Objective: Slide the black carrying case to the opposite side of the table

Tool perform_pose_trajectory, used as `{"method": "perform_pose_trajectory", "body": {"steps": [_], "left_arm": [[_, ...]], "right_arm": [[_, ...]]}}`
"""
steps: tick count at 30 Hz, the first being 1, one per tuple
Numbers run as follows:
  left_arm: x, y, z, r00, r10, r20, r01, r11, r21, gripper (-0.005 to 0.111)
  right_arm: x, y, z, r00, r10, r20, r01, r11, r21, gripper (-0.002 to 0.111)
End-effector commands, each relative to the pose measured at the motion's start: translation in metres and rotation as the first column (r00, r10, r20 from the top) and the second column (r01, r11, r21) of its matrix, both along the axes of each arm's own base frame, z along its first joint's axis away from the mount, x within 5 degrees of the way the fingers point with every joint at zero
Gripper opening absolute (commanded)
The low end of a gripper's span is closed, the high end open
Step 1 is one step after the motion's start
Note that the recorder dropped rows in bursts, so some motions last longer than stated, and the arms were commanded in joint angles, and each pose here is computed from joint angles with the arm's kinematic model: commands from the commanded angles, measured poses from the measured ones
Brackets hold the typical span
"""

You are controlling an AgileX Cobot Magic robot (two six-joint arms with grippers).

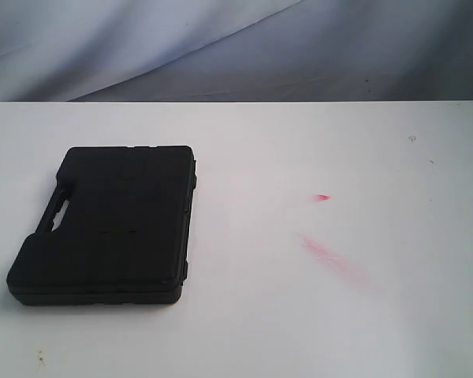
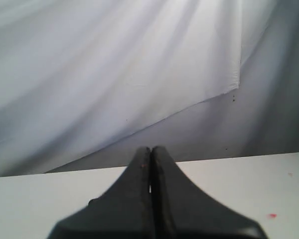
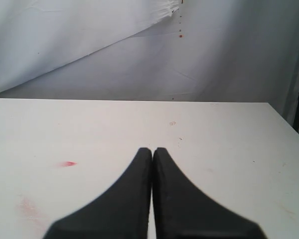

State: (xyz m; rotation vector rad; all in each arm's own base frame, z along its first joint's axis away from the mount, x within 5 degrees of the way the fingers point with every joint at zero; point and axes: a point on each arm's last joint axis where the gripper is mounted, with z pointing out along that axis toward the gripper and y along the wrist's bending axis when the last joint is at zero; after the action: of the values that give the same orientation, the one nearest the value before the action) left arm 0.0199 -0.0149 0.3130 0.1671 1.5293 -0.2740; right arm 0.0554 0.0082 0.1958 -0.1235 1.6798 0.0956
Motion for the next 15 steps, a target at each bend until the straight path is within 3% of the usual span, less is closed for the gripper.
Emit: {"method": "perform_pose_trajectory", "body": {"steps": [1,6,15], "left_arm": [[0.005,0.001,-0.028,0.999,0.016,-0.043,-0.016,1.0,0.016,0.0],[0.009,0.002,-0.03,0.999,0.039,-0.002,-0.039,0.999,0.015,0.0],[0.033,0.006,-0.088,0.992,0.116,0.038,-0.116,0.993,-0.015,0.0]], "right_arm": [[0.0,0.0,-0.001,1.0,-0.003,-0.001,0.003,1.0,0.012,0.0],[0.0,0.0,-0.001,1.0,-0.003,-0.001,0.003,1.0,0.012,0.0],[0.0,0.0,-0.001,1.0,-0.003,-0.001,0.003,1.0,0.012,0.0]]}}
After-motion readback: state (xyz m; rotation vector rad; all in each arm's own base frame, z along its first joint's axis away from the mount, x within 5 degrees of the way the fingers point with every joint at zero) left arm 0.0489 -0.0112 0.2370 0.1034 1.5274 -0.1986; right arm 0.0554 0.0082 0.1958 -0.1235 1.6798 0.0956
